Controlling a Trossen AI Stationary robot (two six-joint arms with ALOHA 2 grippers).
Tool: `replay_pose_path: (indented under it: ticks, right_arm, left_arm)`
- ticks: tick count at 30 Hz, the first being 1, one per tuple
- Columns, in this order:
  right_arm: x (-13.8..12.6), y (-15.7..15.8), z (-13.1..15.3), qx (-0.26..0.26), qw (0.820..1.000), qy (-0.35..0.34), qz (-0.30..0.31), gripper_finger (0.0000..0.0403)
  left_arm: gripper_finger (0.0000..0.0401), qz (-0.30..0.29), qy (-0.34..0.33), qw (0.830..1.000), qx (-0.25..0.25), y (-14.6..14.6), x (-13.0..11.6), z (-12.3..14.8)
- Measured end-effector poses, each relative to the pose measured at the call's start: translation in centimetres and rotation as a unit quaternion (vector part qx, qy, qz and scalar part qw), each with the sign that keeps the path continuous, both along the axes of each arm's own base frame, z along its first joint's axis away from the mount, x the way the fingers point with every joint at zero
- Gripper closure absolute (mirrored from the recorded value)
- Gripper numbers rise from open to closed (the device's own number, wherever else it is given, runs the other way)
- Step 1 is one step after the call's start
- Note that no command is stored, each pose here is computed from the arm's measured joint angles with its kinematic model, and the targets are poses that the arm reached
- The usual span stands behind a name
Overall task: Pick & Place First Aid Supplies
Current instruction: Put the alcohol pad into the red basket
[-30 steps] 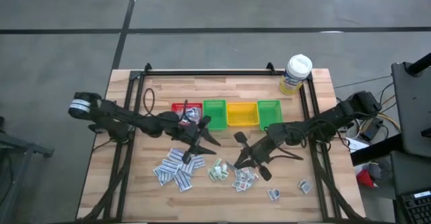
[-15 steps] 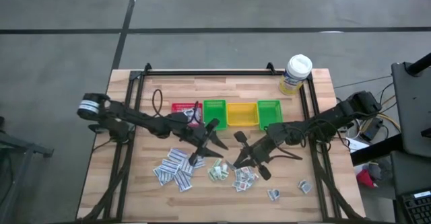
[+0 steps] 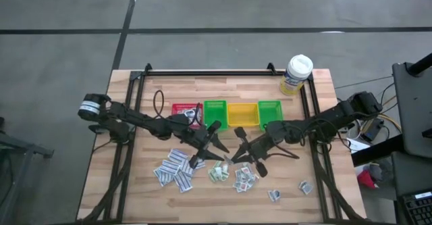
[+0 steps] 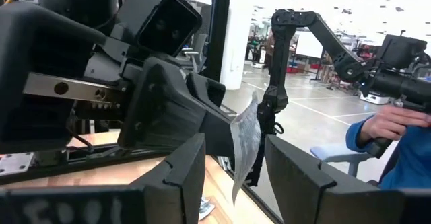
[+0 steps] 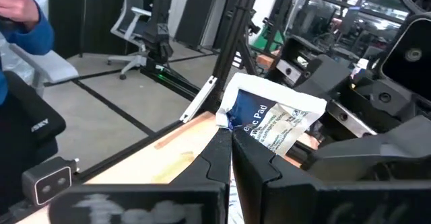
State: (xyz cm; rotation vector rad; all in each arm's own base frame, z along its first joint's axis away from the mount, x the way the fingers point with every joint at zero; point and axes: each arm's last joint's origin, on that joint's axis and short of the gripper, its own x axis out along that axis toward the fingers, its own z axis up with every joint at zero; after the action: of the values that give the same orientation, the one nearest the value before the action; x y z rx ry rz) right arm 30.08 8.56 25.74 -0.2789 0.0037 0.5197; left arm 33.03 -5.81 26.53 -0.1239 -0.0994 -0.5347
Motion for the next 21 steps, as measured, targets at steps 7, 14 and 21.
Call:
replay_pose_path:
  ticks: [7,14,21]
  right_arm:
    - [0.22,-0.77,0.0,0.007,1.0,0.004,-0.018,0.0395]
    - [0.26,-0.88,-0.01,0.012,0.999,0.007,-0.03,0.0395]
    - [0.25,-0.96,-0.45,0.043,0.997,0.048,-0.048,0.0394]
  left_arm:
    - [0.0281,-0.001,0.004,1.0,-0.007,0.0,0.02,-0.03]
    - [0.0384,-0.004,0.0,1.0,0.001,-0.02,0.01,-0.03]
    - [0.04,-0.01,0.016,1.0,0.005,-0.04,-0.02,-0.28]
